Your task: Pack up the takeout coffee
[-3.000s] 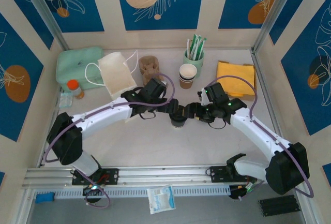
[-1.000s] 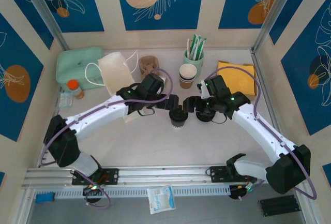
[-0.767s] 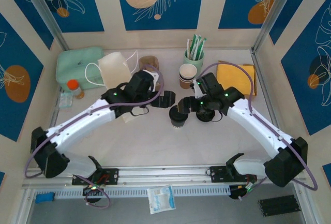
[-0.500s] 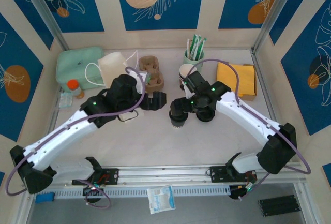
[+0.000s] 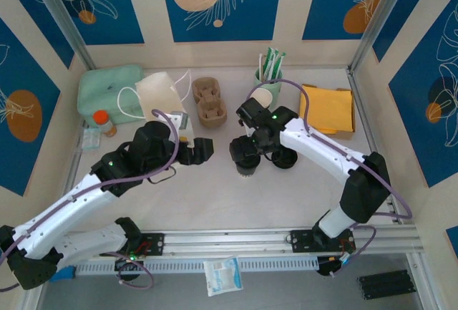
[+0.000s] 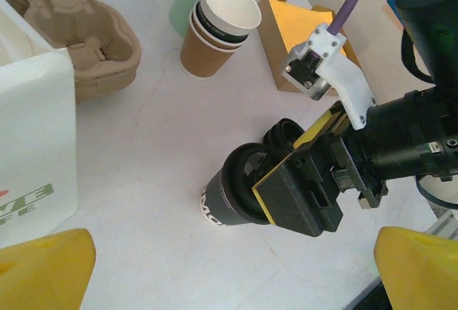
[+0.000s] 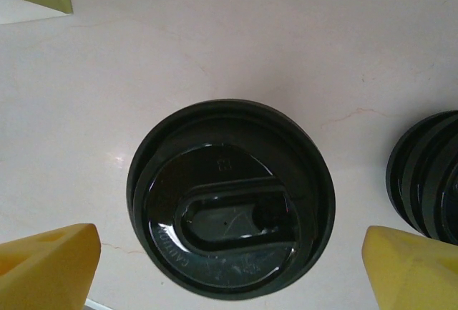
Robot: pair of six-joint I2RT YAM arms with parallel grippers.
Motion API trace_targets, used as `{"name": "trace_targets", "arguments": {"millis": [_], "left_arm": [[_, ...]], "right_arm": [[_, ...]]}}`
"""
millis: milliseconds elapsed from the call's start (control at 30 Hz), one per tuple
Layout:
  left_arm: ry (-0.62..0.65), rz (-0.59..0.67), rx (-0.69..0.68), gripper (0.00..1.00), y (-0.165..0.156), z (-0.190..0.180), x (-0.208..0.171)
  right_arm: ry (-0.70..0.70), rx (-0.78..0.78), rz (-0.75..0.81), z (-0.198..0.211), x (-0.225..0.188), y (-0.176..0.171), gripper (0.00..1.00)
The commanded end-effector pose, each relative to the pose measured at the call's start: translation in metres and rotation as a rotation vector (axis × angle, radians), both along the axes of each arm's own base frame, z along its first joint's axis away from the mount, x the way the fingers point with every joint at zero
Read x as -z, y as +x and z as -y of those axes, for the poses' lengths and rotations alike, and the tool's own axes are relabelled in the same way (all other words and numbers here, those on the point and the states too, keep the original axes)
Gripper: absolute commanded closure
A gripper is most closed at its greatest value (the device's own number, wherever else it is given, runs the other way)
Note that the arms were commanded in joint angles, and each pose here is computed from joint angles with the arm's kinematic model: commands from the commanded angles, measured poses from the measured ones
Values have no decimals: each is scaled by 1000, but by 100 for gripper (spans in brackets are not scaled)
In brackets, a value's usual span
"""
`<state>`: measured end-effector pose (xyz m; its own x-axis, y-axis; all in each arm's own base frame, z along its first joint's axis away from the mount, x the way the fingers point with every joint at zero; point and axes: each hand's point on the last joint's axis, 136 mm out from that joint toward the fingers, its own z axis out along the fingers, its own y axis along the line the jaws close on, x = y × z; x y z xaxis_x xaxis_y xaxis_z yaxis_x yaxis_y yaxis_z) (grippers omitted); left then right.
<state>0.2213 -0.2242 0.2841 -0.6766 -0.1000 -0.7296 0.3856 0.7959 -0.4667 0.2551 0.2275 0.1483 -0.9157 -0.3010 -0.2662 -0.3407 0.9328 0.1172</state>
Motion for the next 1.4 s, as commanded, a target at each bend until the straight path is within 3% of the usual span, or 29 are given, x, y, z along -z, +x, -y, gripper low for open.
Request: {"name": "trace_targets", "arguments": {"millis": [0, 767, 967, 1367], "left_arm": [[4, 5, -39, 1, 1, -10, 1], [1, -21, -32, 1, 1, -6, 13], [0, -22, -32, 1, 2, -5, 13], [-6, -30, -27, 1, 1, -3, 16]], "right_arm": [[-44, -16, 1, 0, 2, 3, 6], [-89, -31, -20, -6, 25, 0, 24], [-77, -25, 20, -6, 13, 4, 33], [-1, 51, 112, 4, -24, 32, 37]]}}
